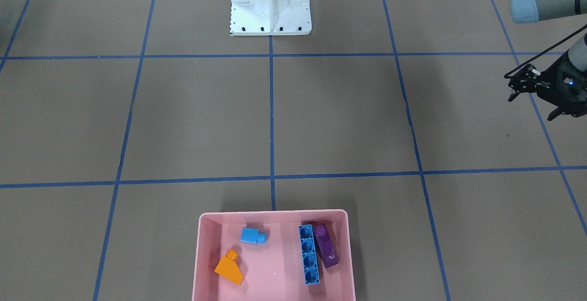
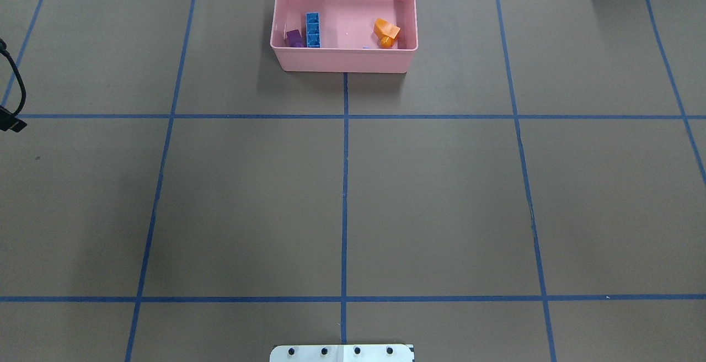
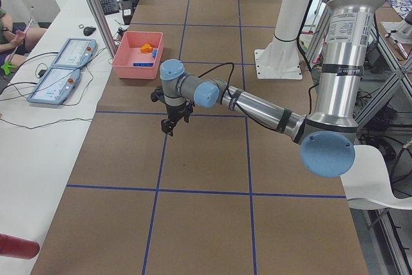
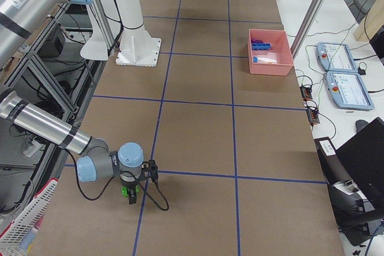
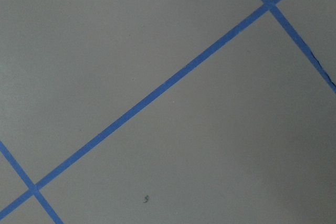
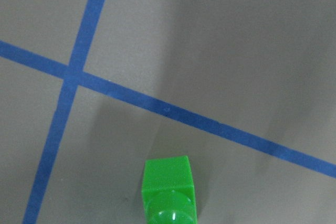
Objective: Put all blocks into box
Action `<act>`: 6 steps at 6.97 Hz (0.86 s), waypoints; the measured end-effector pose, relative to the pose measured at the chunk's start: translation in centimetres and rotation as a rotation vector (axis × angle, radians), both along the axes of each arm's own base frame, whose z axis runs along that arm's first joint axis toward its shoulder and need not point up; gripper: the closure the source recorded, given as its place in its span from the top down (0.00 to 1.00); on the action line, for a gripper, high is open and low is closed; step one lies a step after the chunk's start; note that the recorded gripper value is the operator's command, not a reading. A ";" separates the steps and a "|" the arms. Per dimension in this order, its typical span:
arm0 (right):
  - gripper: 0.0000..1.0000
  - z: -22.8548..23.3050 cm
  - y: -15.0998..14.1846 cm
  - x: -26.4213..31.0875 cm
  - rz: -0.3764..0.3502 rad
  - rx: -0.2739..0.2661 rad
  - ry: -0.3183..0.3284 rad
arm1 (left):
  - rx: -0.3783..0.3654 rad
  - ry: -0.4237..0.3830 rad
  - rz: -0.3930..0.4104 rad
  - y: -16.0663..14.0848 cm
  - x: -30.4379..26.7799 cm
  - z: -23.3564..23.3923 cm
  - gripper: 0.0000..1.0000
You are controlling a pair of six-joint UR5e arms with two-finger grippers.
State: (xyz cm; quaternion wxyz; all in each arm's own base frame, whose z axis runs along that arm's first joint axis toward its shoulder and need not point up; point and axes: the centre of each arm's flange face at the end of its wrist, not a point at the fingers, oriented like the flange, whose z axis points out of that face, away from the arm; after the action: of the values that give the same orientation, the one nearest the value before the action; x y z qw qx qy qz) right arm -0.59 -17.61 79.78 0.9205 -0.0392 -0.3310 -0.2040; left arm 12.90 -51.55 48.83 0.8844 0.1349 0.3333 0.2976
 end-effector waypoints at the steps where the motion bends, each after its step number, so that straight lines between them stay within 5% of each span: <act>1: 0.69 0.1 0.0 -0.1 -0.005 -0.004 0.001 | 0.000 0.000 0.000 0.0 0.0 0.0 1.00; 2: 0.61 0.1 0.0 -0.3 -0.009 -0.005 0.001 | 0.000 0.000 0.000 0.0 0.0 0.0 1.00; 6: 0.56 -0.3 -0.2 -0.9 0.001 -0.040 -0.039 | 0.000 0.000 0.000 0.0 0.0 0.0 1.00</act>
State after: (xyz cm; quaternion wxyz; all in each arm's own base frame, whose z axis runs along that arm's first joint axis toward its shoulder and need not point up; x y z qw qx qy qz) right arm -1.51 -17.78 79.48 0.9130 -0.0537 -0.3528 -0.1978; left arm 12.90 -51.55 48.83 0.8844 0.1349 0.3335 0.2975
